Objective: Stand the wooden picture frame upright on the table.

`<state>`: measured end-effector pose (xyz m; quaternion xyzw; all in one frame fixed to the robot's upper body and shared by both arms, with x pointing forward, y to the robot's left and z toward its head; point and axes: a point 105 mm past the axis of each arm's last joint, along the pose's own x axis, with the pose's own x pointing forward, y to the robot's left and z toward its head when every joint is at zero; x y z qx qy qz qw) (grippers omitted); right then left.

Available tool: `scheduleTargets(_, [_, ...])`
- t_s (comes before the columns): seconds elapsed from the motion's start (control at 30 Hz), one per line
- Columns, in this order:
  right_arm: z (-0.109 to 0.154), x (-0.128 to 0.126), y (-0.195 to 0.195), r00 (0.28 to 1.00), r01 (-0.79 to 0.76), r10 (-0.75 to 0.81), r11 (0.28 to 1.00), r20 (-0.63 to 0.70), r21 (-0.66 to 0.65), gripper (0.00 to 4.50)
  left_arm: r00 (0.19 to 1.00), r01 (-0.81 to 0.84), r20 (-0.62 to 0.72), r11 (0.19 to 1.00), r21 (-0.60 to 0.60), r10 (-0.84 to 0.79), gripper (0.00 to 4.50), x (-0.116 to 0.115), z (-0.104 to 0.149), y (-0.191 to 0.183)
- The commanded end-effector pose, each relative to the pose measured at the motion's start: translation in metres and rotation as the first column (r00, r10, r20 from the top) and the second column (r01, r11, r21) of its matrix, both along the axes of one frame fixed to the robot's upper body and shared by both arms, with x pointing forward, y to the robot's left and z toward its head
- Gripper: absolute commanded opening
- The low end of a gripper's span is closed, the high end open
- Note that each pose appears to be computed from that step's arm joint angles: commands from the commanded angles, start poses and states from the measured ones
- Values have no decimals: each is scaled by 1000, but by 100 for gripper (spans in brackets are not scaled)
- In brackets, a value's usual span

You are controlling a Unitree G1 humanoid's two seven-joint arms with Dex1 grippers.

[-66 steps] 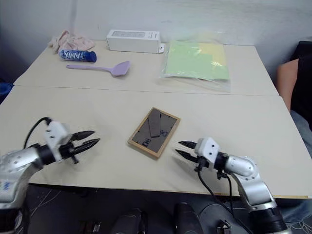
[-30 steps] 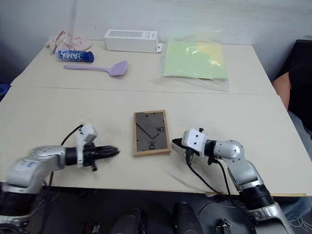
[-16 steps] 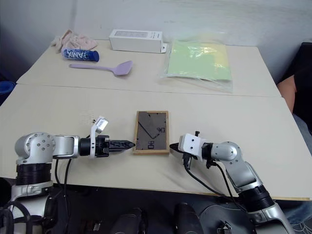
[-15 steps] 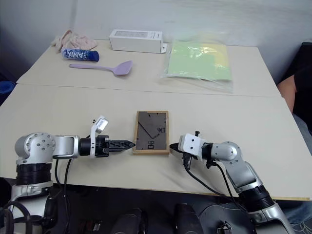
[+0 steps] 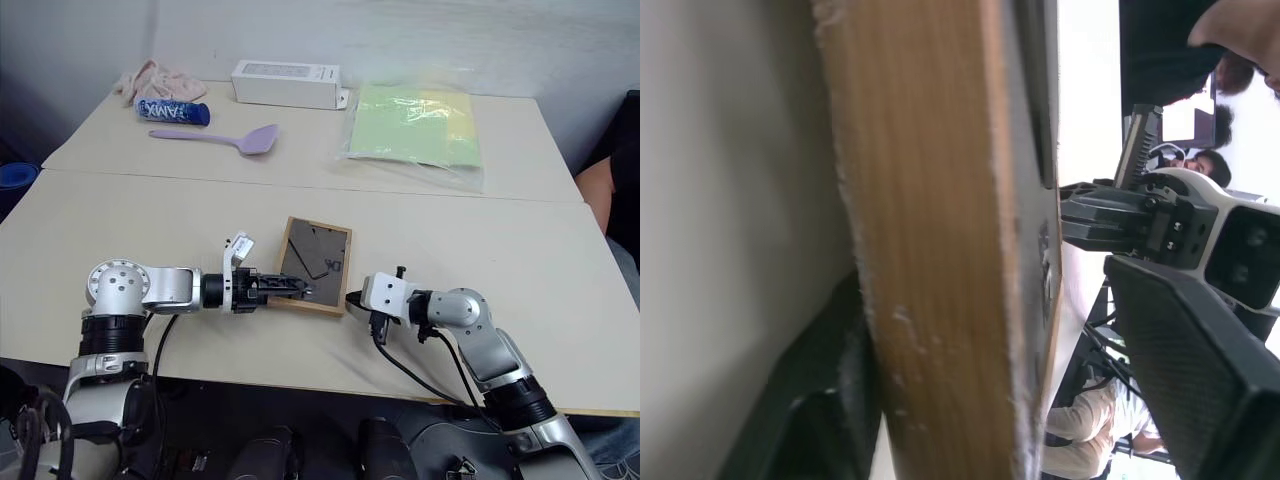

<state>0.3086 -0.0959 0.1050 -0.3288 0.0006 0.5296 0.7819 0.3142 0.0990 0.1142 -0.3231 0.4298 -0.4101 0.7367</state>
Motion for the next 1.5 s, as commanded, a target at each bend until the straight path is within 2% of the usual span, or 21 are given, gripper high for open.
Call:
scheduleTargets(0.03, [10,-2,3,999,-18,17,1000,47,18,0,999,-7,-45,1000,0,7,235,-2,-8,-1])
scheduleTargets(0.17, [12,-4,-6,999,-5,3,999,37,38,0,999,-43,-27,998,-46,42,134,-1,-3,5])
scheduleTargets(0.23, [22,-6,-11,1000,-3,1,993,17,119,0,998,-65,4,994,-82,66,128,-1,2,8])
scheduleTargets(0.3, [40,-14,-13,997,-36,51,968,-54,249,35,980,-102,155,987,-121,121,128,3,14,13])
scheduleTargets(0.33, [51,-19,-12,991,-55,90,947,-96,317,52,954,-106,272,990,-90,127,128,4,18,17])
scheduleTargets(0.37, [62,-21,-10,985,-70,123,924,-117,376,82,919,-91,381,994,-57,106,128,2,20,20])
scheduleTargets(0.47, [77,-19,-1,969,-55,155,894,-191,444,183,835,-32,551,999,31,10,128,-3,16,22])
scheduleTargets(0.53, [79,-14,6,959,-34,156,894,-238,447,246,798,3,602,998,57,-37,128,-6,12,21])
scheduleTargets(0.73, [79,3,28,955,-15,138,905,-262,424,447,740,80,665,995,58,-99,128,-15,12,12])
scheduleTargets(0.87, [85,9,45,956,-45,171,887,-237,459,447,727,96,677,993,62,-112,128,-16,13,10])
scheduleTargets(0.97, [94,-8,61,930,-165,302,851,-207,499,447,735,101,667,993,63,-117,128,-17,11,11])
scheduleTargets(1.03, [95,-23,60,909,-248,376,834,-179,492,447,762,97,642,995,22,-88,128,-17,14,12])
scheduleTargets(1.13, [93,-34,52,905,-305,403,835,-133,458,447,795,92,604,995,-27,-57,128,-16,19,13])
scheduleTargets(1.23, [91,-33,40,924,-299,370,852,-91,431,447,854,94,520,991,-95,-31,128,-17,22,16])
scheduleTargets(1.33, [88,-25,25,956,-278,293,881,19,382,447,918,123,394,976,-179,-44,128,-24,30,16])
scheduleTargets(1.43, [94,-15,2,971,-235,203,896,123,378,447,972,192,179,951,-241,-151,128,-40,35,20])
scheduleTargets(1.5, [99,-13,-12,968,-228,169,901,186,369,447,973,225,109,939,-260,-203,128,-47,38,24])
